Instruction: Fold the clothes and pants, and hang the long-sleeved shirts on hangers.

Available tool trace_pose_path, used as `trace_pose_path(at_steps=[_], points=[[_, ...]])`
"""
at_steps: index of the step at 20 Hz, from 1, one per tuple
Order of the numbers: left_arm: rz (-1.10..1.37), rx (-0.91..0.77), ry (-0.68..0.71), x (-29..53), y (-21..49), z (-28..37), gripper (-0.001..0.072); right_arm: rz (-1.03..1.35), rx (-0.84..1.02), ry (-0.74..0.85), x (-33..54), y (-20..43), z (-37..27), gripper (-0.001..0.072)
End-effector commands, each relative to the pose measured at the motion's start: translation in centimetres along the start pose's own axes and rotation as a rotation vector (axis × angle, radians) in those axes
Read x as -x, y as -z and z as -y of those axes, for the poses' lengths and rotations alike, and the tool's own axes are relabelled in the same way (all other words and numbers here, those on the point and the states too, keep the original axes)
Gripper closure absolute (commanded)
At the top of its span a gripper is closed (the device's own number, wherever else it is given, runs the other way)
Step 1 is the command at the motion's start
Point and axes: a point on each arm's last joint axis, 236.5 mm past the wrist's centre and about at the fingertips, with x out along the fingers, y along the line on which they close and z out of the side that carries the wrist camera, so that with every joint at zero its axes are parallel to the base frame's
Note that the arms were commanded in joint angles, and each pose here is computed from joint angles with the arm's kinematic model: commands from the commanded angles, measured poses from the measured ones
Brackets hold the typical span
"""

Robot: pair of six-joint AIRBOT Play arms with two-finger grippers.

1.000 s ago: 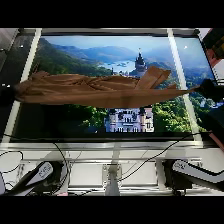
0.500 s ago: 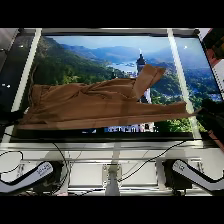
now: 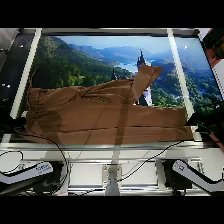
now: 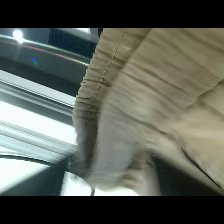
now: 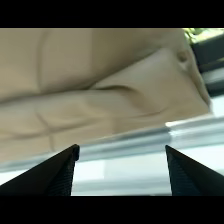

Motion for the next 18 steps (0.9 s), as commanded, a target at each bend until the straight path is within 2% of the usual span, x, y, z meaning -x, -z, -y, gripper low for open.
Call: trace_pose_path(at_steps=[1, 5, 9, 11, 14, 18], points=[[0.017, -0.004, -0.008, -0.3, -0.6, -0.2, 0.0008, 0.055, -0.007, -0.047, 0.3, -1.3, -1.2, 0.0095], [0.054, 0.0, -0.03, 1.3, -1.9, -1.0, 0.0016, 0.172, 0.011, -0.082, 3.6, -4.2, -2.5, 0.0096], [0.164, 0.059, -0.08, 6.0, -4.9, -3.4, 0.0017, 0.452, 0.016, -0.213, 9.2, -10.2, -6.1, 0.01], [0.234, 0.125, -0.082, 8.3, -6.5, -4.2, 0.0017, 0.601, 0.009, -0.255, 11.3, -13.3, -7.6, 0.0144], [0.277, 0.152, -0.031, 9.4, -7.5, -3.3, 0.0017, 0.664, 0.094, -0.253, 10.2, -16.2, -11.6, 0.0166], [0.303, 0.168, 0.086, 9.7, -8.3, -0.7, 0.0017, 0.696, 0.201, -0.272, 4.6, -20.5, -20.2, 0.0169]])
